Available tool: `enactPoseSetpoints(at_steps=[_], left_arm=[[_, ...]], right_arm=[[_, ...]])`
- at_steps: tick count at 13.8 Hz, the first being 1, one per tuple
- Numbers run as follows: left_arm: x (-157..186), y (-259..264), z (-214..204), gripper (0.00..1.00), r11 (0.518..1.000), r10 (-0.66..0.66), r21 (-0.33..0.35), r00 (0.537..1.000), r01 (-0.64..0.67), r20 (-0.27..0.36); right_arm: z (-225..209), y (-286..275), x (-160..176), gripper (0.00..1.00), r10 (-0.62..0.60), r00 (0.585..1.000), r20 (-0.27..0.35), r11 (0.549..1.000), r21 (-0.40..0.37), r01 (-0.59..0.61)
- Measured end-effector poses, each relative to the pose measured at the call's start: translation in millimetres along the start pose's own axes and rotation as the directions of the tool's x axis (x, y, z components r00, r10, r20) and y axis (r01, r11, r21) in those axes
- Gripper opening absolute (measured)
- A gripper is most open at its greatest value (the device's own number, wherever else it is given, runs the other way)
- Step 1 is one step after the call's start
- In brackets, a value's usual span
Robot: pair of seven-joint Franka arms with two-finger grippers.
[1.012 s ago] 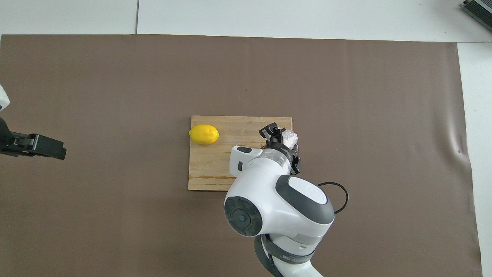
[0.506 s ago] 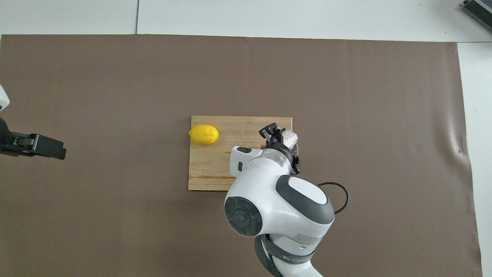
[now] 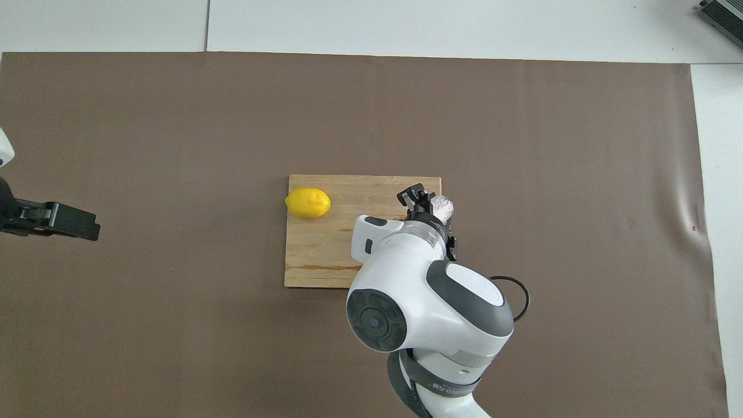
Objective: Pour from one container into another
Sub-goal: 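Tilt the white cup with the right gripper to pour into the metal cup, then carry the white cup with the right gripper back to its spot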
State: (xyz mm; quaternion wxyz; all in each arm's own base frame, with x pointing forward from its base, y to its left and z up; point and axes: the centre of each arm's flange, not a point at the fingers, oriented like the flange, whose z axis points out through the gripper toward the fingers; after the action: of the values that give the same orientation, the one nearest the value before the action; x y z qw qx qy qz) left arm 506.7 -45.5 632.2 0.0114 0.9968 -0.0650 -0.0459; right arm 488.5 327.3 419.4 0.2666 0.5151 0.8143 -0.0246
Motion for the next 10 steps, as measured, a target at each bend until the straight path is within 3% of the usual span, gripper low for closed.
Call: enactPoseSetpoints(at_steps=[6,10], left_arm=[[0.0,0.0,0.0,1.0,1.0,0.0,0.0,1.0,0.0,0.0],[0.0,0.0,0.0,1.0,1.0,0.0,0.0,1.0,0.0,0.0]], right_arm=[[0.2,1.2,-16.8,0.52,0.084,0.993,-0.085,0.995,0.053,-0.08],[27.8,-1.1,-62.5,0.52,0.177,0.963,-0.201,0.975,0.169,-0.144]])
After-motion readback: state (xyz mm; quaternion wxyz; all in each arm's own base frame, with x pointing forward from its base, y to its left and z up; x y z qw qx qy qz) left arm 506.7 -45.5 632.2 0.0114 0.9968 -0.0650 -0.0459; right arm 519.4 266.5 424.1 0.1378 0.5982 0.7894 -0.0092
